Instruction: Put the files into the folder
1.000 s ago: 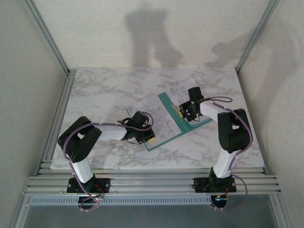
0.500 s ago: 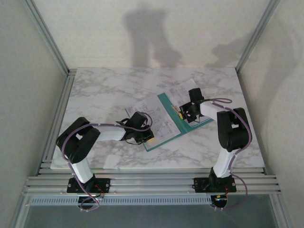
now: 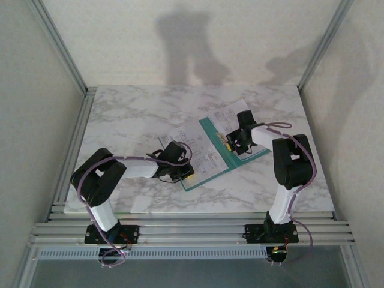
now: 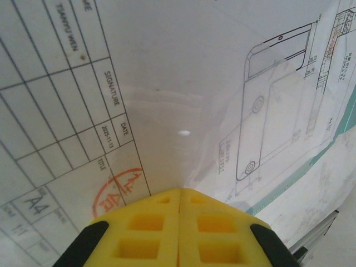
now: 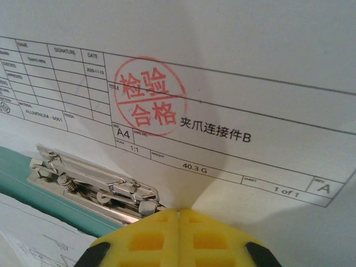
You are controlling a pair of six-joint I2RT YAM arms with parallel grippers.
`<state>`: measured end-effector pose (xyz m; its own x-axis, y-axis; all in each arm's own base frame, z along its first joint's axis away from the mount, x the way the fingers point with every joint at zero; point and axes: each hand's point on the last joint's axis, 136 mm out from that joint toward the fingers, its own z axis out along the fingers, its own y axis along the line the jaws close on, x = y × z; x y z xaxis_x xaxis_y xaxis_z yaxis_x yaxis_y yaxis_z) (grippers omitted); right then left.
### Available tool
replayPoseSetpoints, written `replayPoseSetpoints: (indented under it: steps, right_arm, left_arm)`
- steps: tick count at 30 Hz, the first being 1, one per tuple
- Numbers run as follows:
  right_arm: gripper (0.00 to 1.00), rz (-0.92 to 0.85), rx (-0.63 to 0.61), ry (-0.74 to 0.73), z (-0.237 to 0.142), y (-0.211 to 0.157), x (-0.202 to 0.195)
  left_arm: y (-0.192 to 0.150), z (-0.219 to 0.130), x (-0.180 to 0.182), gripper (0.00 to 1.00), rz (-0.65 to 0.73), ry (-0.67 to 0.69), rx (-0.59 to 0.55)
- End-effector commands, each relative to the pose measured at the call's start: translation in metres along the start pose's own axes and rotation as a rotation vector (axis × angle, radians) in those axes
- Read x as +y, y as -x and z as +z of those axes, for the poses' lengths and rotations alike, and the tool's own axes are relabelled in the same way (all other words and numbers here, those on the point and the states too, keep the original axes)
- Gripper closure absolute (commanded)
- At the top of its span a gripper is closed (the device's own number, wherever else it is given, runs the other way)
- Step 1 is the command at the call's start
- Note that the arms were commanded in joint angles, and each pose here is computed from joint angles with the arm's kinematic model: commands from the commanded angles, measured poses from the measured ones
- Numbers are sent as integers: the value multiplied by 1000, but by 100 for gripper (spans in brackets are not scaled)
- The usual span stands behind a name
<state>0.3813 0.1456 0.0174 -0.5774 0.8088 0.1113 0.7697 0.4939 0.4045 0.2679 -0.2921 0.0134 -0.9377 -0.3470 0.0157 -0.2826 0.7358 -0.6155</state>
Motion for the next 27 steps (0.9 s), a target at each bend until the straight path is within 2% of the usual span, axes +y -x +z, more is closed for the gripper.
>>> replayPoseSetpoints:
  steps: [1,6,14,22,27]
  right_arm:
    - [100,75,-73,-390,22,9,-109]
    - [100,55,-85,-462,19,8,-116]
    - [100,-15,-72,-577,28,-17,-123]
    - [100,-70,-12,-582,45,-50,-110]
    - [100,-86,2,-675,44,-47,-119]
  left_arm:
    - [-16,-2,71,95,-74,243,52]
    - [-17,-3,72,95,-75,245,51]
    - [-15,-2,69,95,-74,237,48]
    - [-15,-1,68,95,-72,233,49]
    - [-14,-2,66,95,-73,230,42]
